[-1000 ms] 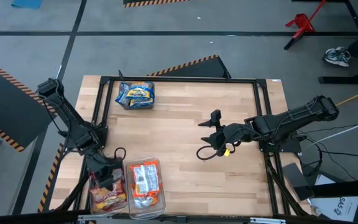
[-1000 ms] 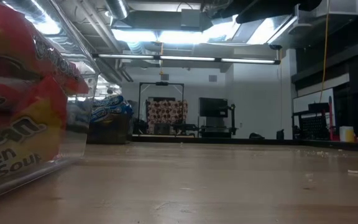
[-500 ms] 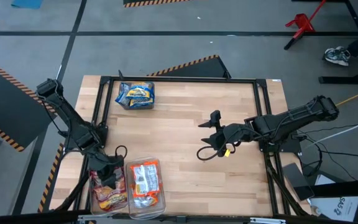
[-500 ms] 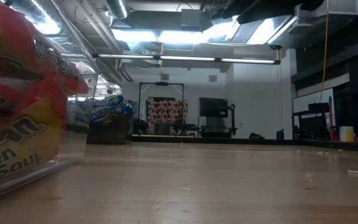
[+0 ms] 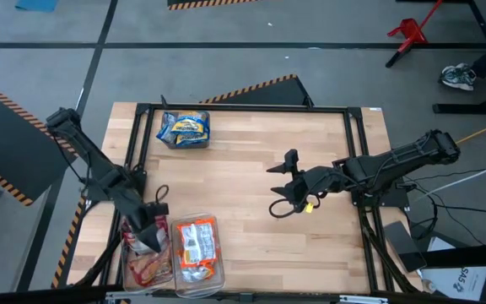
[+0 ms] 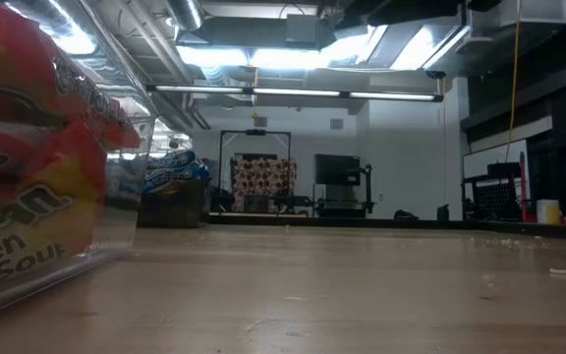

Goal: Sort Maruchan noodles
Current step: Put the red noodle pack into the left transparent bin, then return to Home Position

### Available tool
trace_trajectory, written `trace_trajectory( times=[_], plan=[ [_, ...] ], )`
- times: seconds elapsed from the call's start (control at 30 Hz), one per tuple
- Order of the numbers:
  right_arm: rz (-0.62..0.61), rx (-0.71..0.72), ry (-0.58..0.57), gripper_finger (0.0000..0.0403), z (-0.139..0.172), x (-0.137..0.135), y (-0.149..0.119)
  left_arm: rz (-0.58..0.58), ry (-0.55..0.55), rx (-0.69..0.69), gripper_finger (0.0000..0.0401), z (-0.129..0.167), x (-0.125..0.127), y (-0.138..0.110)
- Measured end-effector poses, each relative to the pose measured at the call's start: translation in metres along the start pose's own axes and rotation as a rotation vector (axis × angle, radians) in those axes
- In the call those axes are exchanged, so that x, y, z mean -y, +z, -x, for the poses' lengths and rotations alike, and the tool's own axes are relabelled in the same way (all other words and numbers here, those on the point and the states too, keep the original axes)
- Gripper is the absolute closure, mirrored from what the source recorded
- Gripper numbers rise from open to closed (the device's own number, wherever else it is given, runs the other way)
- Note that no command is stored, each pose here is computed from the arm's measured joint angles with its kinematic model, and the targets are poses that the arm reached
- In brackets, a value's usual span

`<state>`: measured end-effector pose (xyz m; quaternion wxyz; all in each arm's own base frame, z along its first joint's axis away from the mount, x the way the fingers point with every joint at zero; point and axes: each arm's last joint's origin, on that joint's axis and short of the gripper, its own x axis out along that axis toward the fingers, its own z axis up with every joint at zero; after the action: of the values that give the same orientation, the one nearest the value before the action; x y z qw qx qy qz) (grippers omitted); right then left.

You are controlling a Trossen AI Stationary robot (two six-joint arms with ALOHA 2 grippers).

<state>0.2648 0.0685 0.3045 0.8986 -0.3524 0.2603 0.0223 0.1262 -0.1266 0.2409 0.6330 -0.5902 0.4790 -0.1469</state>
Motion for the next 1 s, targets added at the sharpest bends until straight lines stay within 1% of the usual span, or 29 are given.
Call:
trace_trajectory(
  times=[0.17, 0.3, 0.33, 0.4, 0.47, 0.53, 0.6, 0.63, 0.67, 0.73, 0.77, 0.8, 0.83, 0.87, 0.9, 0.93, 1.0],
  plan=[
    [0.007, 0.021, -0.014, 0.0127, 0.0, 0.001, 0.002, 0.001, -0.109, 0.053, 0.0286, 0.02, 0.015, 0.0],
    [0.001, 0.016, -0.013, 0.0127, 0.0, 0.001, 0.002, 0.058, -0.157, -0.026, 0.0286, 0.034, 0.017, -0.005],
    [-0.007, 0.019, -0.015, 0.0127, 0.0, 0.002, 0.002, 0.07, -0.18, -0.009, 0.0286, 0.039, 0.018, -0.005],
    [-0.021, 0.036, -0.04, 0.0127, 0.003, 0.004, 0.004, 0.075, -0.244, 0.076, 0.0286, 0.05, 0.02, -0.004],
    [-0.027, 0.031, -0.11, 0.0127, 0.005, 0.008, 0.006, 0.024, -0.311, 0.177, 0.0286, 0.061, 0.023, -0.003],
    [0.014, -0.033, -0.188, 0.0127, 0.006, 0.01, 0.003, -0.045, -0.368, 0.289, 0.0286, 0.072, 0.025, -0.001],
    [-0.023, -0.095, -0.292, 0.0127, 0.007, 0.013, 0.002, -0.1, -0.408, 0.369, 0.0286, 0.084, 0.024, 0.0],
    [-0.046, -0.108, -0.33, 0.0127, 0.009, 0.015, 0.001, -0.126, -0.431, 0.387, 0.0286, 0.09, 0.024, -0.001],
    [-0.061, -0.095, -0.342, 0.0127, 0.012, 0.017, 0.002, -0.151, -0.453, 0.401, 0.0286, 0.095, 0.024, -0.001],
    [-0.124, 0.018, -0.3, 0.0127, 0.023, 0.024, 0.006, -0.206, -0.491, 0.428, 0.0286, 0.106, 0.023, -0.003],
    [-0.157, 0.096, -0.246, 0.0127, 0.033, 0.028, 0.007, -0.248, -0.5, 0.448, 0.0286, 0.111, 0.022, -0.004],
    [-0.193, 0.171, -0.203, 0.0127, 0.042, 0.034, 0.007, -0.315, -0.504, 0.484, 0.0286, 0.115, 0.021, -0.005],
    [-0.234, 0.253, -0.16, 0.0127, 0.053, 0.041, 0.007, -0.416, -0.506, 0.539, 0.0286, 0.12, 0.021, -0.006],
    [-0.271, 0.309, -0.13, 0.0127, 0.066, 0.048, 0.004, -0.546, -0.503, 0.603, 0.0286, 0.126, 0.022, -0.007],
    [-0.304, 0.342, -0.108, 0.0127, 0.079, 0.054, -0.001, -0.673, -0.502, 0.655, 0.0286, 0.13, 0.023, -0.009],
    [-0.338, 0.37, -0.098, 0.0127, 0.092, 0.06, -0.007, -0.766, -0.516, 0.69, 0.0286, 0.135, 0.023, -0.011],
    [-0.407, 0.392, -0.102, 0.0127, 0.117, 0.069, -0.021, -0.91, -0.559, 0.726, 0.0286, 0.146, 0.023, -0.015]
  ],
)
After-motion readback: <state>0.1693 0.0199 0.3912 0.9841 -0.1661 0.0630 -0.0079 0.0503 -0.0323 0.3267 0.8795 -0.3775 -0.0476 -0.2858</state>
